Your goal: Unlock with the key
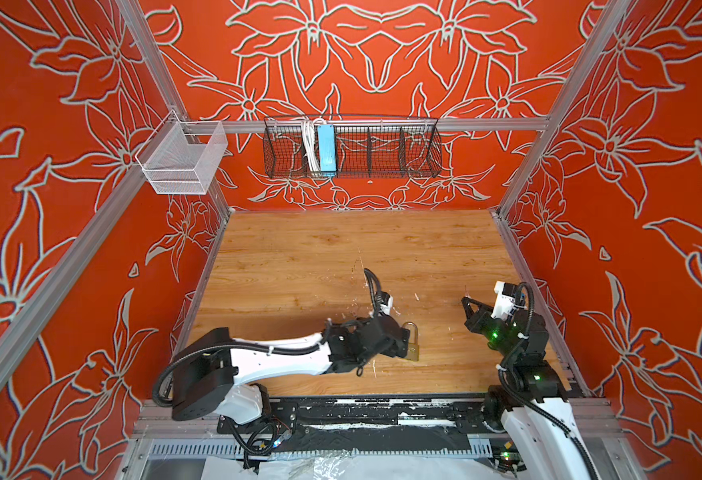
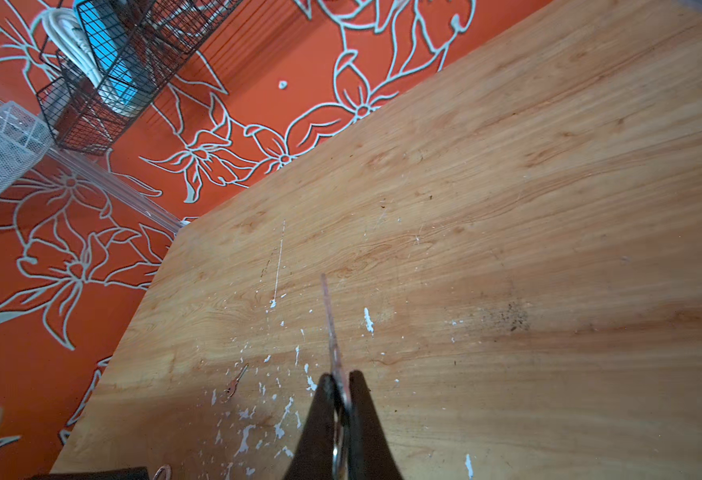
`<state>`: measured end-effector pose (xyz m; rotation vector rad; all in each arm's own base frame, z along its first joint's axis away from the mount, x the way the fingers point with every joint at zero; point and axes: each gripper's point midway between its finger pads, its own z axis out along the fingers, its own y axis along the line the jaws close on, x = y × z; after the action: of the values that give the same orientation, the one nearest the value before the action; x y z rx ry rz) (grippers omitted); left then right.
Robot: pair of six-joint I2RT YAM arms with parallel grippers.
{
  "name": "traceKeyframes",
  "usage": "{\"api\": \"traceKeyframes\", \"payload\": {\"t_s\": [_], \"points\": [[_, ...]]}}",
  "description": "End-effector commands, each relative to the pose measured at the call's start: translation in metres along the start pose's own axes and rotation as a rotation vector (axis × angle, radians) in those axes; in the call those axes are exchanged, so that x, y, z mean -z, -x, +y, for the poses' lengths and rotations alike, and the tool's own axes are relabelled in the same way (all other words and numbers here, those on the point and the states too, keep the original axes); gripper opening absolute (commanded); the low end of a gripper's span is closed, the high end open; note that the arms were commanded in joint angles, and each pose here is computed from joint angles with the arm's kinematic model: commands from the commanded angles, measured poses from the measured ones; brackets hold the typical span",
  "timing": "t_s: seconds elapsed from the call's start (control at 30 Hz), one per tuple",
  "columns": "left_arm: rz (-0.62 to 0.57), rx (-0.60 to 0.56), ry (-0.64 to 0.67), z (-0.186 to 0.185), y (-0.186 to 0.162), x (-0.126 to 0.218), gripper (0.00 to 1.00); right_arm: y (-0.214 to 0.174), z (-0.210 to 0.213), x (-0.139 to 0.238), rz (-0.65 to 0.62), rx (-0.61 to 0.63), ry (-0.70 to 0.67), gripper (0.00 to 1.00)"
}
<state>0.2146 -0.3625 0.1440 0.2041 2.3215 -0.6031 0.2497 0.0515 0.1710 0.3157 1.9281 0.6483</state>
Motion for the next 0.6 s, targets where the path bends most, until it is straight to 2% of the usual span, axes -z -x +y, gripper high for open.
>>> {"api": "traceKeyframes", "payload": {"t_s": [0.0,0.03,0.1,0.17,0.2,0.23,0.3,0.43,0.57], "points": [[-0.056,0.146,0.063,-0.011,0.007,-0.005,1.00,-0.005,-0.010,-0.005,0.015,0.001,-0.034,0.00],[-0.063,0.143,0.022,-0.018,0.006,-0.010,0.98,-0.005,-0.010,-0.006,0.022,0.000,-0.037,0.00],[-0.111,0.026,-0.022,-0.033,0.011,-0.010,0.97,-0.006,-0.010,-0.006,0.028,0.004,-0.036,0.00],[-0.090,-0.071,0.085,-0.026,0.010,-0.011,0.97,-0.006,-0.011,-0.005,0.020,0.004,-0.042,0.00],[-0.058,-0.080,0.161,-0.019,0.008,-0.011,0.97,-0.005,-0.012,-0.004,0.013,0.004,-0.047,0.00],[-0.019,-0.087,0.189,-0.018,0.005,-0.013,0.97,-0.004,-0.012,-0.003,0.008,0.004,-0.049,0.00],[0.046,-0.174,0.181,-0.031,-0.007,-0.023,0.97,-0.003,-0.012,-0.001,-0.002,0.006,-0.053,0.00],[0.130,-0.129,0.274,-0.026,-0.025,-0.039,0.97,-0.002,-0.012,0.001,-0.008,0.008,-0.054,0.00],[0.307,-0.024,0.366,-0.016,-0.042,-0.055,0.97,-0.001,-0.014,0.002,-0.012,0.009,-0.068,0.00]]}}
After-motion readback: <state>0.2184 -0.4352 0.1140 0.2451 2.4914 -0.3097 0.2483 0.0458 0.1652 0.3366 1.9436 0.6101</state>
